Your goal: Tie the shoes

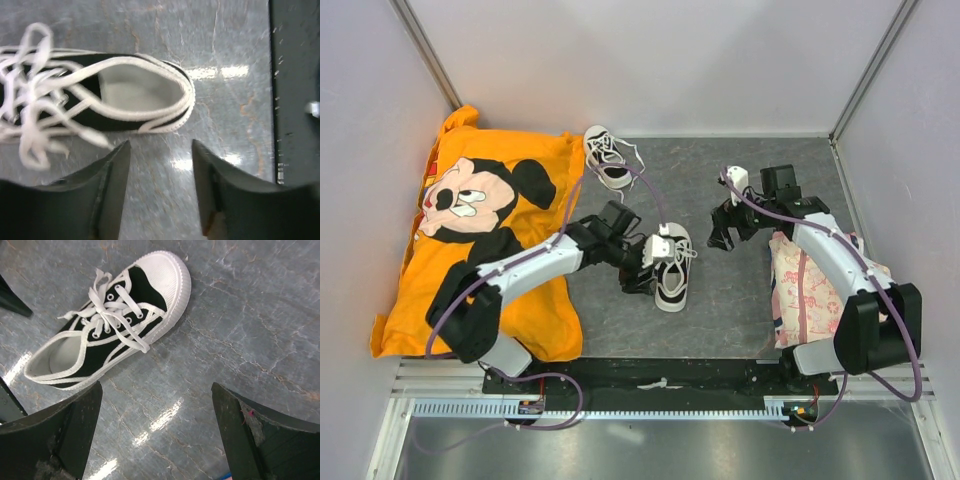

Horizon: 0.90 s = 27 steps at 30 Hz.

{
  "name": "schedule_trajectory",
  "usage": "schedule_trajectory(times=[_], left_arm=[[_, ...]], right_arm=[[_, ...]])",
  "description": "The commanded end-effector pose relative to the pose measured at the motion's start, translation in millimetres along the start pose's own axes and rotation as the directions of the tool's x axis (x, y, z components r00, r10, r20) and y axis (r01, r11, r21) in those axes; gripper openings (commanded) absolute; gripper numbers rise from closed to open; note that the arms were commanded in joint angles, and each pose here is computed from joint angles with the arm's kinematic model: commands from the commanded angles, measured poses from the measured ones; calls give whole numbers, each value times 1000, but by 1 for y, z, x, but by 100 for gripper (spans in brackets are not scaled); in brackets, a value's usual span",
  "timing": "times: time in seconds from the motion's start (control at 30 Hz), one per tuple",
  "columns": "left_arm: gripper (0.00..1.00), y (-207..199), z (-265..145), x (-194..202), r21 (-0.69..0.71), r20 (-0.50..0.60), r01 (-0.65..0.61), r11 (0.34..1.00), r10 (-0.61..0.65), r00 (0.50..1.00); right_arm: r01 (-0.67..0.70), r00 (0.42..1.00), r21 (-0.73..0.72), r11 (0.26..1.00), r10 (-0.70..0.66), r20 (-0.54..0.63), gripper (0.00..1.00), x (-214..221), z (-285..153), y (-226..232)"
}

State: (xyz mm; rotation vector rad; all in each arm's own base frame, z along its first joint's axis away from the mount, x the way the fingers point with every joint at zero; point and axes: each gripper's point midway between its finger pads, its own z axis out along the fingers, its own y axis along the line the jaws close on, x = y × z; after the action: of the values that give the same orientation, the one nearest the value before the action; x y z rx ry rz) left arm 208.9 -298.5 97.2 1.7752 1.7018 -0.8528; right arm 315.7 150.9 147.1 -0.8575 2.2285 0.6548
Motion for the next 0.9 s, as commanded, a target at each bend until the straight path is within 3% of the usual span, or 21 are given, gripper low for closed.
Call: schedule_trajectory(times=[0.0, 0.07, 0.1, 0.13, 0.17, 0.2, 0.27, 0.3, 0.33, 0.43, 0.5, 0.53, 0.57, 0.63, 0.73, 0.87], left_arm=[[88, 13, -66, -53, -84, 173, 227, 970, -210, 962], [90, 30, -94, -66, -76, 234, 327, 942, -302, 924], [98, 40, -110, -83, -59, 251, 396, 916, -370, 894], [99, 57, -125, -84, -71, 275, 456, 887, -422, 864], [99, 71, -147, -105, -96, 316, 457, 884, -408, 856], [99, 78, -146, -94, -72, 282, 536, 841, -498, 820], [99, 107, -170, -91, -170, 312, 600, 782, -535, 785], [99, 122, -176, -72, -240, 307, 678, 694, -609, 732], [99, 127, -180, -67, -273, 305, 696, 664, -627, 717], [99, 130, -191, -49, -362, 296, 721, 591, -661, 690], [99, 116, -181, -27, -372, 253, 728, 576, -692, 676], [99, 113, -187, -28, -398, 279, 710, 581, -661, 697], [99, 102, -170, 0, -401, 248, 737, 544, -710, 659], [99, 97, -169, 13, -444, 264, 726, 526, -697, 667], [99, 75, -151, 55, -473, 240, 755, 455, -758, 607], [99, 73, -154, 59, -505, 288, 740, 444, -721, 630]], right_arm=[[-17, 994, 79, 997, 8, 105, 98, -32, -22, -3], [-55, 992, 109, 992, 42, 121, 98, -39, -26, -9], [-72, 989, 132, 989, 53, 140, 98, -49, -31, -12], [-124, 982, 137, 983, 101, 160, 98, -54, -34, -12], [-140, 977, 145, 980, 113, 180, 98, -62, -39, -13], [-167, 971, 160, 973, 134, 196, 98, -65, -43, -14], [-239, 959, 217, 946, 194, 208, 98, -63, -46, -22], [-253, 955, 235, 939, 203, 217, 98, -62, -49, -23], [-282, 947, 255, 925, 227, 226, 98, -61, -51, -26], [-290, 949, 247, 925, 245, 197, 98, -42, -47, -21], [-306, 949, 231, 924, 275, 157, 98, -21, -39, -16], [-317, 946, 236, 919, 288, 148, 98, -15, -36, -16], [-346, 937, 237, 908, 322, 135, 98, -3, -31, -16], [-341, 939, 237, 910, 318, 132, 98, 6, -30, -12], [-296, 955, 260, 919, 281, 94, 98, 23, -32, -10], [-213, 977, 318, 924, 198, 78, 98, 28, -45, -13]])
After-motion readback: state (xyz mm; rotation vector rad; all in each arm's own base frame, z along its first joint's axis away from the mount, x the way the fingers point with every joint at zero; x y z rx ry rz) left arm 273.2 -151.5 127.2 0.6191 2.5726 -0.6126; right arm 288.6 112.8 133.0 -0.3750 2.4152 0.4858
